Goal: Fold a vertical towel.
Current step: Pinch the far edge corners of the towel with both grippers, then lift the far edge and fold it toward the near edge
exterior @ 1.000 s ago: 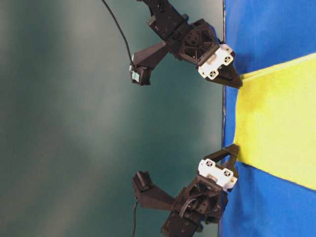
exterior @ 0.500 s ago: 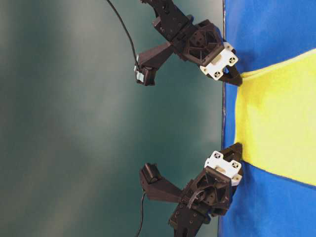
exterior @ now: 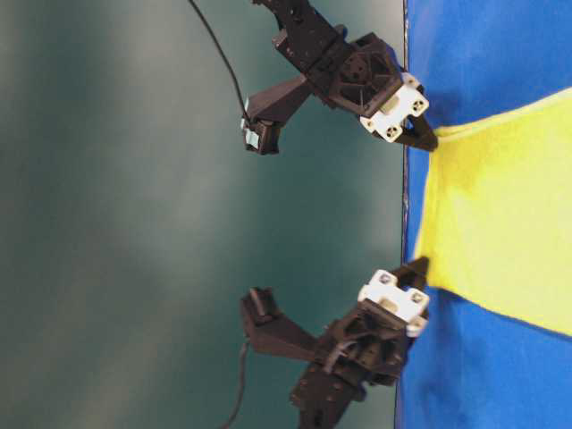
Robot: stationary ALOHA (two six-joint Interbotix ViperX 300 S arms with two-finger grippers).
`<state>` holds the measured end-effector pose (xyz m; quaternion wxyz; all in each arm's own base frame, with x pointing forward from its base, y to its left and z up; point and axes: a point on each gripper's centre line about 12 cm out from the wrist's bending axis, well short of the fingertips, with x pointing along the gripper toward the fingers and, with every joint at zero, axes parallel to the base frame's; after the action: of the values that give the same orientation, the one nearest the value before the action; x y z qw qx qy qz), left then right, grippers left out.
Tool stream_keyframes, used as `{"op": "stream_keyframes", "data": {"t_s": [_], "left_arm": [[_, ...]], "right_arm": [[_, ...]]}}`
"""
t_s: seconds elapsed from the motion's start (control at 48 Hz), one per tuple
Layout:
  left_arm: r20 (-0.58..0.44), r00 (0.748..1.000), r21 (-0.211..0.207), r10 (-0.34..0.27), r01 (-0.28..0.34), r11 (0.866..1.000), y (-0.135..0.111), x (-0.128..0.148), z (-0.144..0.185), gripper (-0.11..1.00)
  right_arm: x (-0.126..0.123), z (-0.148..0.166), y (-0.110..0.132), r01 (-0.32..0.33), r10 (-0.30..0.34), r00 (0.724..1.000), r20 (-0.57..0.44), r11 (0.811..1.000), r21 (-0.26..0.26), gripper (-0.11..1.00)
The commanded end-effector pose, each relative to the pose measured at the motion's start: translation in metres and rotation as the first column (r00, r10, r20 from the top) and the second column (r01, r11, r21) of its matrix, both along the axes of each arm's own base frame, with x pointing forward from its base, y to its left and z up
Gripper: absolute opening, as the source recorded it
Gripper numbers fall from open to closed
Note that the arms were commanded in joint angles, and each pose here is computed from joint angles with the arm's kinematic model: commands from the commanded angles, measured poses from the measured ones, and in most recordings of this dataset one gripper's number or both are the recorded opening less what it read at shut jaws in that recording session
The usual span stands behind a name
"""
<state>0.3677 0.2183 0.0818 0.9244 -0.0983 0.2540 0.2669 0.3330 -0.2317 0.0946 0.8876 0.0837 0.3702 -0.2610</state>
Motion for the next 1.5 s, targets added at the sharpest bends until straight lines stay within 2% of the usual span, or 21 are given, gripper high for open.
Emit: {"op": "stream_keyframes", "data": {"t_s": [0.0,0.229,0.333,0.521,0.709,0.834,1.021,1.146,1.271,1.48], "left_arm": [[0.061,0.998,0.039,0.020,-0.022,0.999,0.013,0.003,0.026,0.06],[0.059,0.998,0.090,0.032,-0.037,0.995,0.034,0.003,0.033,0.06],[0.053,0.998,0.099,0.029,-0.035,0.994,0.036,0.004,0.035,0.06],[0.043,0.999,0.098,0.018,-0.022,0.995,0.031,0.005,0.040,0.06],[0.046,0.999,0.127,-0.015,0.010,0.992,0.019,0.001,0.070,0.06],[0.049,0.998,0.136,-0.047,0.040,0.990,0.002,-0.003,0.094,0.06],[0.047,0.992,0.155,-0.117,0.109,0.982,-0.030,-0.010,0.115,0.06],[0.040,0.984,0.156,-0.171,0.163,0.974,-0.054,-0.011,0.115,0.06],[0.025,0.976,0.131,-0.218,0.213,0.968,-0.078,-0.012,0.107,0.06],[-0.024,0.952,0.098,-0.306,0.306,0.947,-0.113,-0.011,0.087,0.06]], "right_arm": [[-0.002,0.022,-0.013,0.027,-0.025,0.998,0.050,0.999,-0.036,0.03],[-0.004,0.030,-0.030,0.042,-0.037,0.997,0.069,0.996,-0.075,0.03],[-0.003,0.033,-0.032,0.047,-0.041,0.996,0.075,0.996,-0.079,0.03],[-0.004,0.045,-0.031,0.050,-0.041,0.995,0.096,0.994,-0.092,0.03],[-0.009,0.076,-0.017,0.039,-0.021,0.990,0.141,0.992,-0.122,0.03],[-0.014,0.092,-0.003,0.023,-0.002,0.987,0.158,0.991,-0.133,0.03],[-0.023,0.110,0.032,-0.030,0.059,0.980,0.191,0.988,-0.151,0.03],[-0.030,0.111,0.055,-0.070,0.098,0.976,0.196,0.987,-0.146,0.03],[-0.034,0.105,0.075,-0.110,0.133,0.973,0.187,0.985,-0.131,0.03],[-0.031,0.090,0.103,-0.177,0.189,0.968,0.162,0.980,-0.087,0.03]]}}
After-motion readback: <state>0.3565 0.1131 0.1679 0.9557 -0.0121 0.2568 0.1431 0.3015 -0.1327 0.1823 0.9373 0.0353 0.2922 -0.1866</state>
